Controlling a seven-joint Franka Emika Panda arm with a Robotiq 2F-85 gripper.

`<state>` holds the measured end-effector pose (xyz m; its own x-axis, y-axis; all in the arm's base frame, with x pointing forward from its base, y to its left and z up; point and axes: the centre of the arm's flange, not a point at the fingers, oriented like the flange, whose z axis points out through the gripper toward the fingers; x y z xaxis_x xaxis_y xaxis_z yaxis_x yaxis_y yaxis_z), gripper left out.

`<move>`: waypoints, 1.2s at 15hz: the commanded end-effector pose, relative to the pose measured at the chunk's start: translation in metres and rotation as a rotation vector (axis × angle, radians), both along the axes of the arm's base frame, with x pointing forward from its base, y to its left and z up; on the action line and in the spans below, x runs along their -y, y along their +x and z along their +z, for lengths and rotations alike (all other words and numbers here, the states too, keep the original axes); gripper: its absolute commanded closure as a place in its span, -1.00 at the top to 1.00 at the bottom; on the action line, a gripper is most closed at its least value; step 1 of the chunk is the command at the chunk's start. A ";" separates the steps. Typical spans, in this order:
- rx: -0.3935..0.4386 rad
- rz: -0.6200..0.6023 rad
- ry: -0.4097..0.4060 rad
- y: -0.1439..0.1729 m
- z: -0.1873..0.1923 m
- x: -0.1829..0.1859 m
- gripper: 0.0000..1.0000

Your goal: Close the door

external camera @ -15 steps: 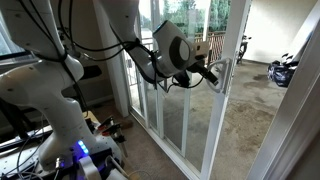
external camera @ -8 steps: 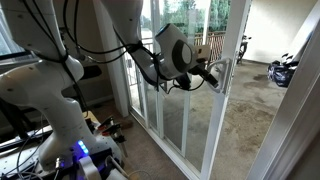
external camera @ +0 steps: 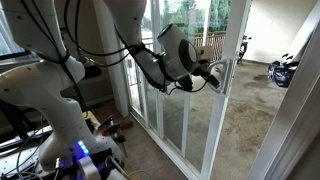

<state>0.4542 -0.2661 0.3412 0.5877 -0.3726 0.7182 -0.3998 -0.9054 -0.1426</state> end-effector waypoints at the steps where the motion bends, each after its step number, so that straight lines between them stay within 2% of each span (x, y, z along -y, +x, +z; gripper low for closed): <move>1: -0.039 -0.030 -0.028 -0.023 0.038 0.062 1.00; 4: -0.056 -0.091 -0.015 -0.042 0.025 0.080 1.00; 7: -0.065 -0.195 0.001 -0.085 0.022 0.139 1.00; 9: -0.089 -0.174 -0.044 -0.110 0.026 0.169 1.00; 12: -0.076 -0.127 -0.070 -0.094 0.029 0.140 1.00; 18: -0.062 0.002 -0.065 -0.039 0.040 0.046 1.00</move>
<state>0.4004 -0.3408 0.3446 0.6026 -0.3414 0.7213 -0.4430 -0.8949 -0.0534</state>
